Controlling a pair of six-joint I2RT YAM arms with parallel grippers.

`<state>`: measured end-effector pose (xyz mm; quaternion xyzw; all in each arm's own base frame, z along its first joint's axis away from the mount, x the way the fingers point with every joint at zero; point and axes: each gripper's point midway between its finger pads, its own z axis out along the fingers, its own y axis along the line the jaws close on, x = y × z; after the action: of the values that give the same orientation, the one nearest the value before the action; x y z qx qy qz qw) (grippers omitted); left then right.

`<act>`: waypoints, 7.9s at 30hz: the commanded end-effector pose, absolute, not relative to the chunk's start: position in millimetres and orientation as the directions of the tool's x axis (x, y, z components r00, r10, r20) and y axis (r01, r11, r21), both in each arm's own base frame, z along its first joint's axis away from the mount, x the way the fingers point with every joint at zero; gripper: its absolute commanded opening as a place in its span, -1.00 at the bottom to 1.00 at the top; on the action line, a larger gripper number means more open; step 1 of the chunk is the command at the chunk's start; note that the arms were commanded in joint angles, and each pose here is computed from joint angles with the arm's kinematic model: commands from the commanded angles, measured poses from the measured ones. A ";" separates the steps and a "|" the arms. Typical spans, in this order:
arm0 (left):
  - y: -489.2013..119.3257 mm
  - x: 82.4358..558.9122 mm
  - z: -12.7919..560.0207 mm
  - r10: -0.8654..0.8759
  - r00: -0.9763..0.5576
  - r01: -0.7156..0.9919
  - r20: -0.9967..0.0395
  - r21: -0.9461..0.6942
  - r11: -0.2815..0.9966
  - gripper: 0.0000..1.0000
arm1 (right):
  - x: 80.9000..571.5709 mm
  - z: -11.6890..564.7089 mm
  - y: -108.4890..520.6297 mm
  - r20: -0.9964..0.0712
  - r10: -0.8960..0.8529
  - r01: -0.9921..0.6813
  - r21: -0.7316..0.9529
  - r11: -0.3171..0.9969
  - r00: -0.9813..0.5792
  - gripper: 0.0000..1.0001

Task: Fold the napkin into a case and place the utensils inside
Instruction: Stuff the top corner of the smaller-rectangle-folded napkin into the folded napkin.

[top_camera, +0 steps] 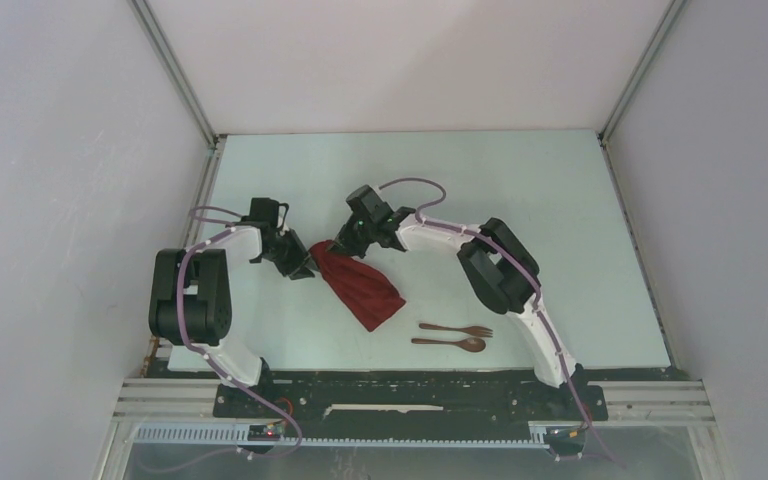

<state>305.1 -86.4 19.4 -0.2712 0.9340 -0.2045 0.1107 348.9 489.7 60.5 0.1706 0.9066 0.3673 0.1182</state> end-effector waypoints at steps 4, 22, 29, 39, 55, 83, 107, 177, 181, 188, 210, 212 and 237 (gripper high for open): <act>-69.7 306.2 25.9 -0.542 -0.829 -0.457 -0.140 -0.389 0.800 -0.31 | 354.5 96.7 519.9 0.190 0.450 0.362 0.870 0.335 -0.873 -1.00; -40.8 306.9 34.7 -0.442 -0.892 -0.391 -0.096 -0.329 0.860 -0.34 | 329.4 71.2 540.5 0.271 0.447 0.410 0.877 0.250 -0.852 -1.00; -36.0 306.8 29.1 -0.453 -0.887 -0.411 -0.091 -0.295 0.863 -0.33 | 308.3 42.0 550.2 0.248 0.429 0.395 0.869 0.297 -0.869 -0.99; -5.5 292.1 65.3 -0.487 -0.828 -0.451 -0.279 -0.185 0.873 -0.24 | 292.7 21.3 537.2 -0.004 0.306 0.138 0.888 0.440 -0.952 -0.26; -36.4 285.0 64.7 -0.505 -0.835 -0.418 -0.221 -0.342 0.842 -0.19 | 301.1 60.3 548.4 -0.565 -0.127 -0.565 0.728 0.387 -0.815 -0.28; 1.2 280.0 75.1 -0.613 -0.740 -0.516 -0.279 -0.349 0.782 -0.22 | 306.1 38.4 559.7 -0.814 -0.365 -0.794 0.181 0.580 -0.452 0.07; -36.5 300.8 70.5 -0.462 -0.849 -0.387 -0.254 -0.296 0.873 -0.43 | 326.1 96.4 539.7 -0.642 0.017 -0.502 0.615 0.608 -0.767 -1.00; -49.4 313.3 60.6 -0.277 -0.902 -0.245 -0.332 -0.136 0.960 -1.00 | 284.4 43.0 573.4 -0.423 -0.040 -0.397 0.809 0.434 -0.905 -0.43; -46.5 310.9 61.7 -0.280 -0.898 -0.252 -0.340 -0.125 0.960 -1.00 | 281.1 60.1 566.2 -0.365 -0.041 -0.356 0.867 0.348 -0.930 -0.19; -34.8 301.9 62.9 -0.281 -0.898 -0.275 -0.338 -0.068 0.959 -0.92 | 286.4 70.0 557.1 -0.365 -0.016 -0.352 0.885 0.304 -0.931 -0.07; -5.4 295.4 76.1 -0.350 -0.853 -0.388 -0.387 0.024 0.921 -0.42 | 296.8 33.8 571.6 -0.549 -0.084 -0.504 0.684 0.527 -0.832 -0.36; -9.1 296.8 75.3 -0.346 -0.858 -0.377 -0.380 0.007 0.926 -0.32 | 296.9 35.3 569.5 -0.547 -0.079 -0.501 0.687 0.526 -0.833 -0.58; -20.6 315.8 38.2 -0.265 -0.927 -0.302 -0.265 0.109 0.947 -0.29 | 313.5 62.5 551.8 -0.477 0.068 -0.404 0.803 0.438 -0.876 -1.00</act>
<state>304.9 -24.1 34.7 -0.1540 0.9796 0.0563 0.1166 307.8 551.4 34.4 -0.1033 0.8313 0.5040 0.2103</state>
